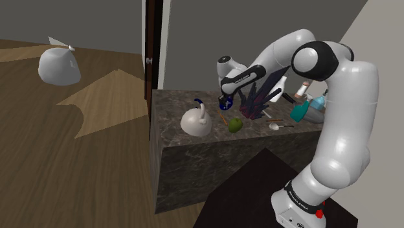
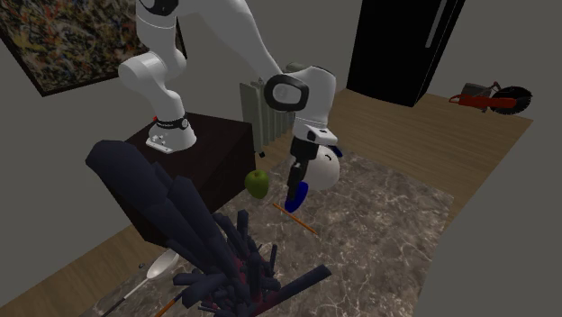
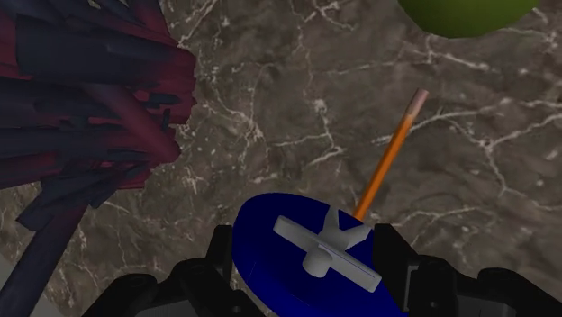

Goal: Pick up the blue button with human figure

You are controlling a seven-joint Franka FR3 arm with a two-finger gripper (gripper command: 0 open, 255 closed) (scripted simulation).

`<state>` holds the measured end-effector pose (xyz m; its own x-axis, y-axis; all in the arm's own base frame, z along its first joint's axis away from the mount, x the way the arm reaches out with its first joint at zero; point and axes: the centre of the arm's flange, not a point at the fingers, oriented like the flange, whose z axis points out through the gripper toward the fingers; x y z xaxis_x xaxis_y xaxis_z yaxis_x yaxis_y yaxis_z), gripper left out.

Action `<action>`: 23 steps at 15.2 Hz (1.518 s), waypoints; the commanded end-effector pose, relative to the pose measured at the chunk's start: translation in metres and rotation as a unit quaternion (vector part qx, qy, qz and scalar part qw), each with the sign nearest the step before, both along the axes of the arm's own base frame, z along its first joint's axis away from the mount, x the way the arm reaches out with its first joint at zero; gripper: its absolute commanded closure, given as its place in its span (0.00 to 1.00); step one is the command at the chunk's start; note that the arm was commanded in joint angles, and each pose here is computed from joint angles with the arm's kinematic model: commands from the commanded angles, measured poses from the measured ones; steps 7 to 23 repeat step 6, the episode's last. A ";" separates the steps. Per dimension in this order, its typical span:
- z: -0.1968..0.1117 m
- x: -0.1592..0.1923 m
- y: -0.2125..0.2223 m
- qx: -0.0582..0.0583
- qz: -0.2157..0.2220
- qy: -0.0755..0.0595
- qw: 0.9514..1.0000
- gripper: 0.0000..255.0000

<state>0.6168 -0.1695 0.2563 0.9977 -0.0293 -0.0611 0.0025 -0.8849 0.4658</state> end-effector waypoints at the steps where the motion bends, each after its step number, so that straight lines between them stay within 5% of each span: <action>1: 0.010 -0.001 -0.001 0.000 0.000 0.000 1.000 1.00; 23: 0.027 -0.001 -0.001 0.000 0.000 0.000 1.000 1.00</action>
